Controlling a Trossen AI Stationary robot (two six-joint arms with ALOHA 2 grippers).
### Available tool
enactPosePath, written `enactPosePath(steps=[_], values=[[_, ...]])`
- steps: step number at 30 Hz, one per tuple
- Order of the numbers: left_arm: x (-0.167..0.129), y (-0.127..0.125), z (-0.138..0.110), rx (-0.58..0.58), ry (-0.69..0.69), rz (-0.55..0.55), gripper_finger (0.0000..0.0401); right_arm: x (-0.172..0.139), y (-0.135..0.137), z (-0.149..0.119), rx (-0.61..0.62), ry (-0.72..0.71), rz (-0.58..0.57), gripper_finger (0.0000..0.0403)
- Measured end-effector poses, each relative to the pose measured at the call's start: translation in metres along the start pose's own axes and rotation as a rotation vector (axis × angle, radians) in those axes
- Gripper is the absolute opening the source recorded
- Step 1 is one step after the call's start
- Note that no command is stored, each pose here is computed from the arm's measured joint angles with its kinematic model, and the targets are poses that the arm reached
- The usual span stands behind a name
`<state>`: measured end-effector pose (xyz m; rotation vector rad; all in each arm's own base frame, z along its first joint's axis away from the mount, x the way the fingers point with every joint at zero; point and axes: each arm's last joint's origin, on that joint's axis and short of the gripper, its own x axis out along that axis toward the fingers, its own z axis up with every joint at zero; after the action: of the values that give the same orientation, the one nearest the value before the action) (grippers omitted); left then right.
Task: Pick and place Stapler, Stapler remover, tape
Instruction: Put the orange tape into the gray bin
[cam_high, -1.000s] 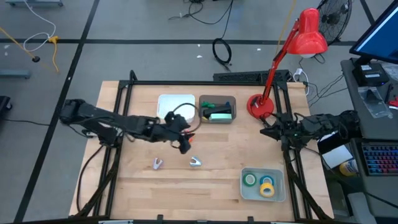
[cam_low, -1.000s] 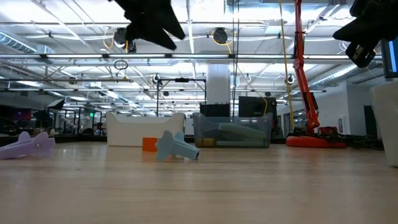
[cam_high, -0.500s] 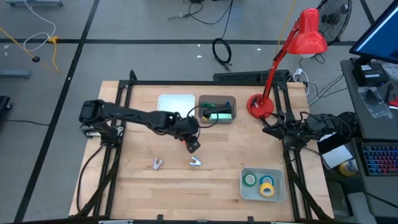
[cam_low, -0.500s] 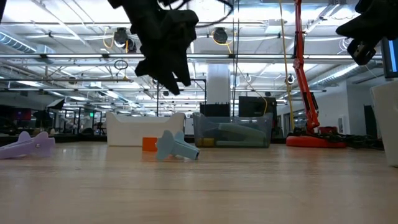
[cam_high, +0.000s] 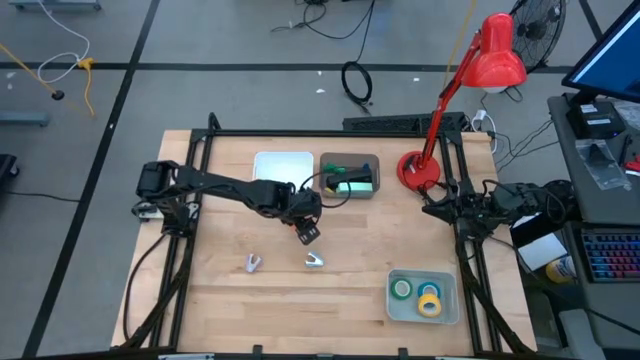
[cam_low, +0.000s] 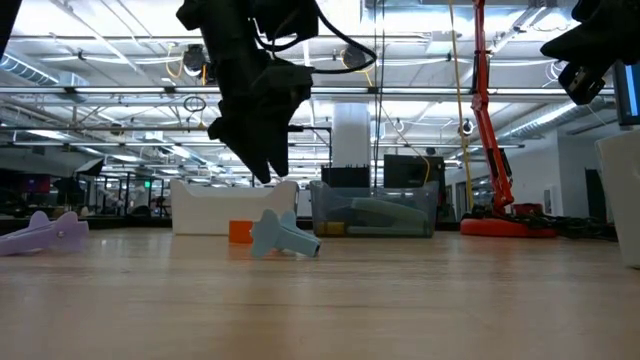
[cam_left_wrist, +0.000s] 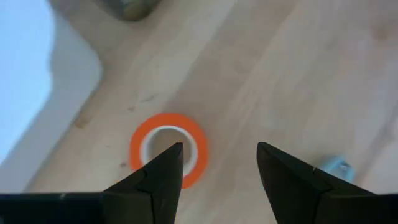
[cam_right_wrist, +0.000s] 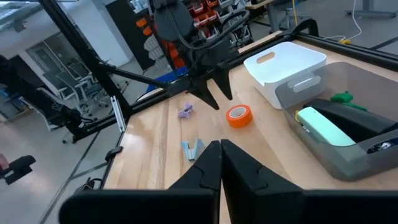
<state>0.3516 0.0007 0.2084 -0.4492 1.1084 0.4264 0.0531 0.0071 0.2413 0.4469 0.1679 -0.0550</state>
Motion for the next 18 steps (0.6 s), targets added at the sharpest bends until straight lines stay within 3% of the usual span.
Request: enactPosePath(steps=[9,18], values=[[0.0064,0.007,0.0032,-0.028,0.049,-0.035,0.0245,0.0,0.0,0.0,0.0,0.0,0.0,0.0],[0.0059,0.0071,0.0032,0.012,0.058,-0.052,0.0248,0.0,0.0,0.0,0.008,0.0,0.001,0.0]])
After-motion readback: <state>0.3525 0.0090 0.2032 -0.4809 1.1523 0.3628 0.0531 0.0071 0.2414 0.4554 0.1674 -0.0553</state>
